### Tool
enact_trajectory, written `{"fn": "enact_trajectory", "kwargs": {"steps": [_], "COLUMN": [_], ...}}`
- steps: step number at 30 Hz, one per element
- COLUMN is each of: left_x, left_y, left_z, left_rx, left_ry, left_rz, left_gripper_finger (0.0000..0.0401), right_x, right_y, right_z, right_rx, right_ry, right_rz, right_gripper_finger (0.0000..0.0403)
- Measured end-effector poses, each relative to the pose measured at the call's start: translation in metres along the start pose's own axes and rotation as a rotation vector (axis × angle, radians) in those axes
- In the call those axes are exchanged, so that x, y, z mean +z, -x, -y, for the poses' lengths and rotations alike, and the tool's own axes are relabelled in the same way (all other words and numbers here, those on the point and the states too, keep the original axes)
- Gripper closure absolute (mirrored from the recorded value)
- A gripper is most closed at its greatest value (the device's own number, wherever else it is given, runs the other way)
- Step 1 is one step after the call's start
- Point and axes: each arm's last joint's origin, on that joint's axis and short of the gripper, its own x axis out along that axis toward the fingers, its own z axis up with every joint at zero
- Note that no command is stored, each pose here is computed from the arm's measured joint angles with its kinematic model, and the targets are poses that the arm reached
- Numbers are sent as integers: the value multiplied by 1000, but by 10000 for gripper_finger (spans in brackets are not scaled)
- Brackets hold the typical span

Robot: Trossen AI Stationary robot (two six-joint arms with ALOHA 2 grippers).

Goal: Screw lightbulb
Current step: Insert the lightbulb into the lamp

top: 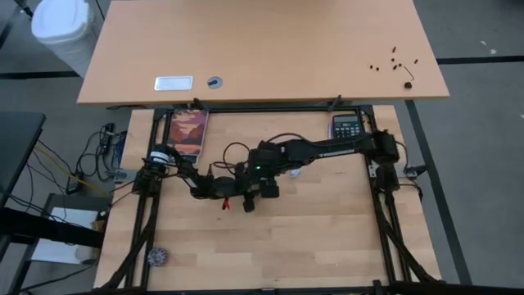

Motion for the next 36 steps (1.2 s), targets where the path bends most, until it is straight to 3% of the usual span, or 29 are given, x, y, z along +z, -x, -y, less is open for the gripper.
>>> {"fn": "enact_trajectory", "kwargs": {"steps": [6, 11, 36], "left_x": [0, 1, 2], "left_y": [0, 0, 0], "left_z": [0, 0, 0], "left_rx": [0, 0, -9], "left_ry": [2, 3, 4], "left_rz": [4, 7, 17], "left_gripper_finger": [208, 208, 208], "right_x": [-29, -31, -31], "right_y": [1, 4, -25], "right_z": [11, 12, 11], "right_rx": [-18, -11, 63], "right_ry": [-68, -76, 17], "right_rz": [139, 201, 156], "right_gripper_finger": [130, 140, 130]}}
